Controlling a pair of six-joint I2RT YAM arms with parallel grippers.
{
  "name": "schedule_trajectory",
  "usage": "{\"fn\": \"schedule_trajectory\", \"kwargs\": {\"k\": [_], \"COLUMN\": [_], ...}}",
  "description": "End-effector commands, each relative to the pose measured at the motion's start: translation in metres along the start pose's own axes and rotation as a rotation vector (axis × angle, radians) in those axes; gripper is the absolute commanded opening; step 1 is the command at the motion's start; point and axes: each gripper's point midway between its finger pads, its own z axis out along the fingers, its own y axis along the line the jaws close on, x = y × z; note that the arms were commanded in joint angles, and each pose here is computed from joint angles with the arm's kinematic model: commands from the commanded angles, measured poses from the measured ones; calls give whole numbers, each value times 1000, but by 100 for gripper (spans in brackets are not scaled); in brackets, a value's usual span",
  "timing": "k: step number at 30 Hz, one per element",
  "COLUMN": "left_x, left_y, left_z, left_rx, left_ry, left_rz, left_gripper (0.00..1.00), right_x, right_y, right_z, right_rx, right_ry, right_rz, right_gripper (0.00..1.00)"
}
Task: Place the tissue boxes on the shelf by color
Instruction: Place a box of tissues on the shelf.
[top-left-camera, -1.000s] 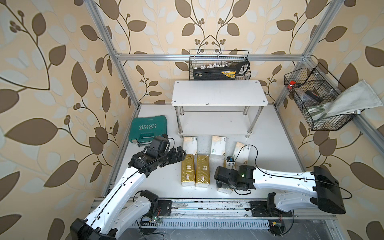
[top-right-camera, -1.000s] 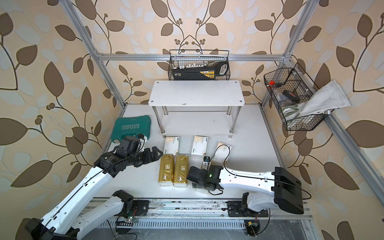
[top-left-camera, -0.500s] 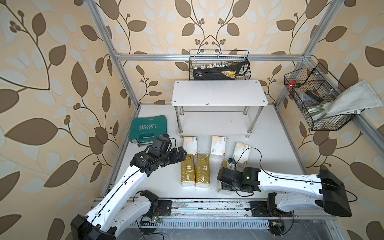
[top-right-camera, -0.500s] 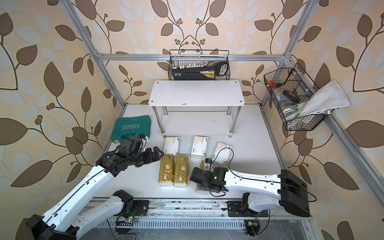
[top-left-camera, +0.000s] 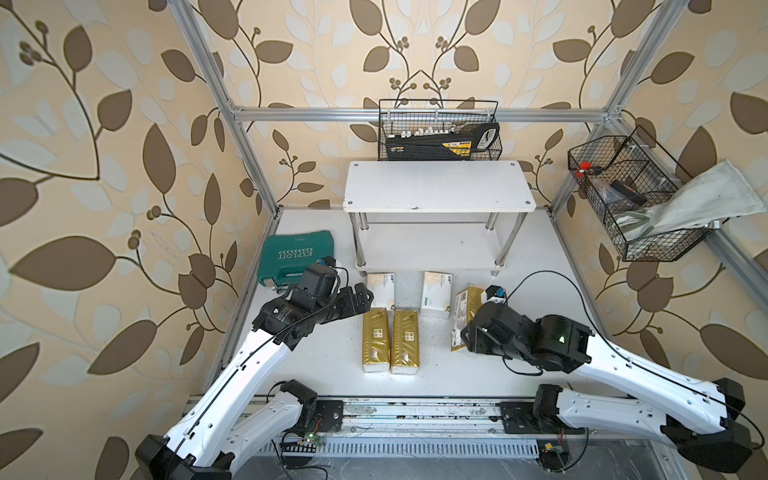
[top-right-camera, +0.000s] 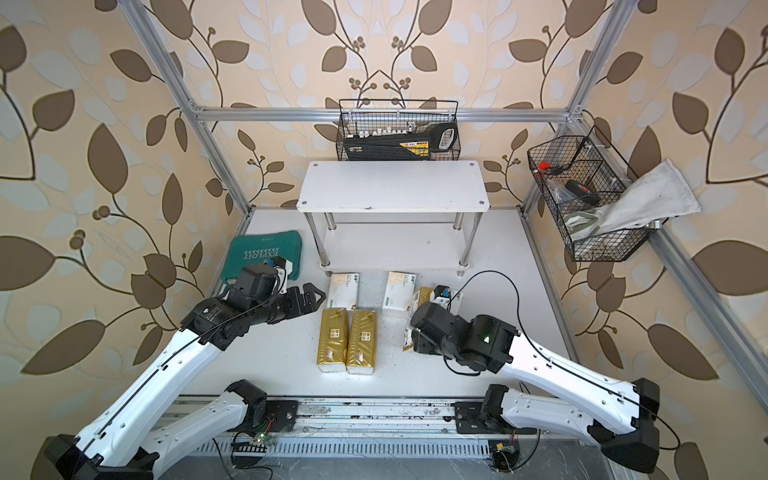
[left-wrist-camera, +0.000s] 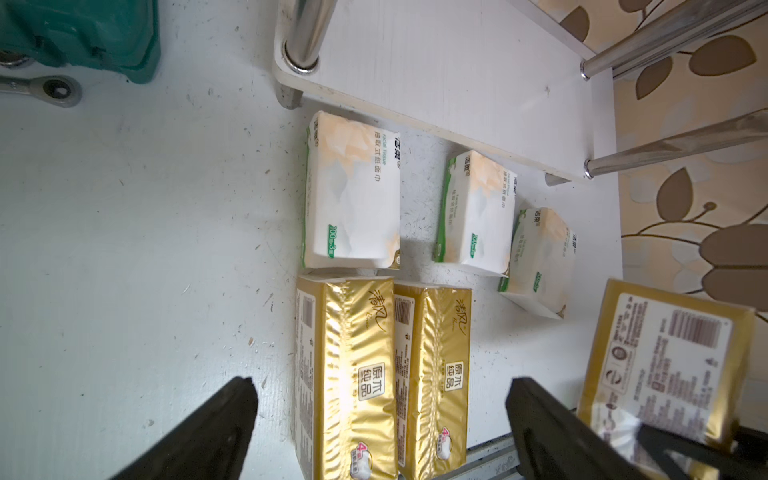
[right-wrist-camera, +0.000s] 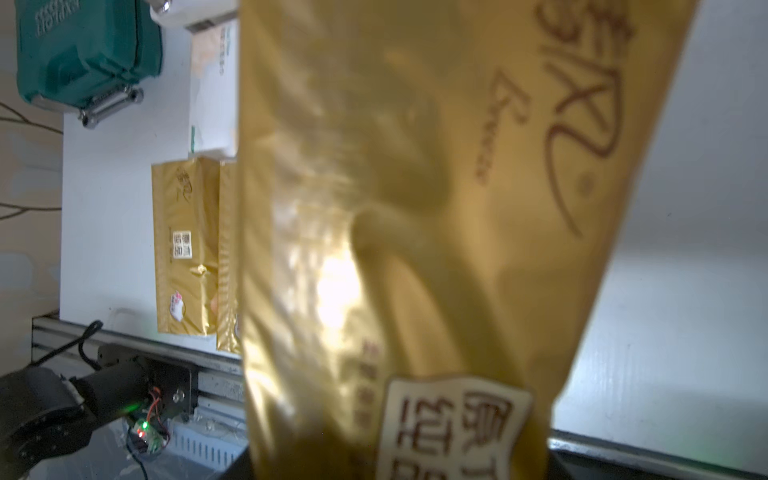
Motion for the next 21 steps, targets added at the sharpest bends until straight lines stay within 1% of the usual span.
{"fn": "schedule_trajectory", "kwargs": {"k": [1,4,9,14,18,21], "left_x": [-8,-9,-9,-8,-7,-5], "left_y": [-7,-9,-11,-12,-12,-12], "left_z": [-7,-7,-4,-2,0,1], "left_rx": [-2,2,8,12,13,15], "left_ry": [-17,-16,-5,5,13,23], "left_rz": [52,56,59,57,58,58], "left_gripper": [99,99,99,99,99,99], "right_x": [-39,-74,-116,-143,-159,-167], "right_y": [-1,-1,3,-4,-12,-13], "right_z": [0,11,28,47,64,76], "right_rx": [7,-7,17,78,116,119], "right_ry": [-57,-72,-94,-105,-114,-110], "right_rz": [-97,-88,-173,-212,-207,-191], "right_gripper": [51,51,52,54,55,55]}}
